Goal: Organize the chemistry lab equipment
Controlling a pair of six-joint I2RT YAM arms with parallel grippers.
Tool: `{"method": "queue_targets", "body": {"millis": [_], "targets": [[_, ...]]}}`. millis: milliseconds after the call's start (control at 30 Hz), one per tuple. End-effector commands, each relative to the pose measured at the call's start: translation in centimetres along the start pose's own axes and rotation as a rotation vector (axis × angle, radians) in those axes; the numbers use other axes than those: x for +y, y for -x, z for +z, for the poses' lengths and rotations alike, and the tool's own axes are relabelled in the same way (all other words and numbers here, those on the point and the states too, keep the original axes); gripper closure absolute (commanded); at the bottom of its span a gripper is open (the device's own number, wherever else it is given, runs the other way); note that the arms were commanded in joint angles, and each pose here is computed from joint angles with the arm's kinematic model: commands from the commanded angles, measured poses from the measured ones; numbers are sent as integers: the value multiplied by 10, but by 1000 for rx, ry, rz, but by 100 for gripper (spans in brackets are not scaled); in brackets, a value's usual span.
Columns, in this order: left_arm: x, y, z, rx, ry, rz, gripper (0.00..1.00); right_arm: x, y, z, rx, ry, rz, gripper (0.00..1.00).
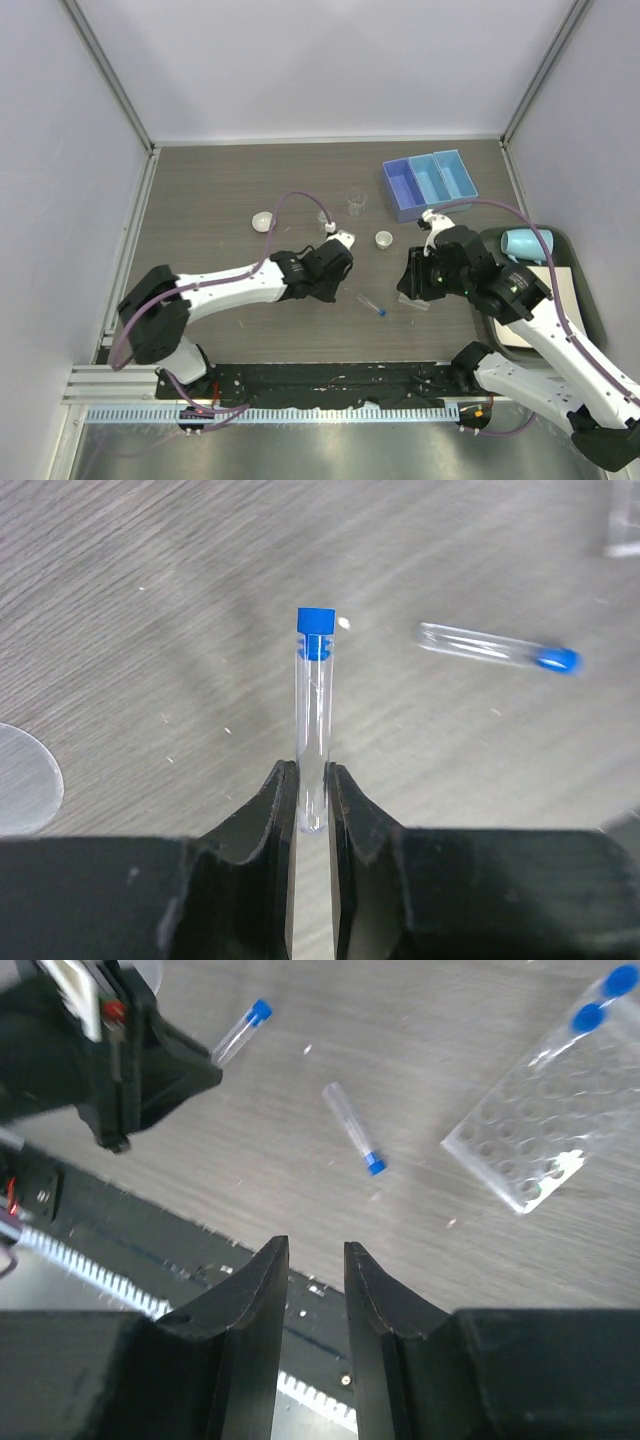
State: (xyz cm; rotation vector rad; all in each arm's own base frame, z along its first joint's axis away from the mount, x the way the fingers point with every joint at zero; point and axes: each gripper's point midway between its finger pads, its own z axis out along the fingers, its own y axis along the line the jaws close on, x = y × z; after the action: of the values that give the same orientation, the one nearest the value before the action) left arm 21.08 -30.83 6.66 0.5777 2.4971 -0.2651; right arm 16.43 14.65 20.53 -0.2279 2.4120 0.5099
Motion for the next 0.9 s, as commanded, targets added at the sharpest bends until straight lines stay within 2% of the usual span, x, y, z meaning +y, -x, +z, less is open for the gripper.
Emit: {"method": "queue_targets", "body": {"millis": [0,200,367,600,867], "targets": [[-25,-3,-45,18,-233,83,89,40,-20,-8,63,260,-33,65],[-50,-24,-87,51,-490,118,89,59,-39,-20,100,423,-43,61],[-66,-40,-119,51,-681,131,87,75,-50,-30,128,546,-28,52],[-86,-40,-170,-31,-928,107,85,87,-62,-26,152,651,30,49],[-91,-40,-200,-79,-1052,102,84,103,-57,-29,130,750,94,48]]}}
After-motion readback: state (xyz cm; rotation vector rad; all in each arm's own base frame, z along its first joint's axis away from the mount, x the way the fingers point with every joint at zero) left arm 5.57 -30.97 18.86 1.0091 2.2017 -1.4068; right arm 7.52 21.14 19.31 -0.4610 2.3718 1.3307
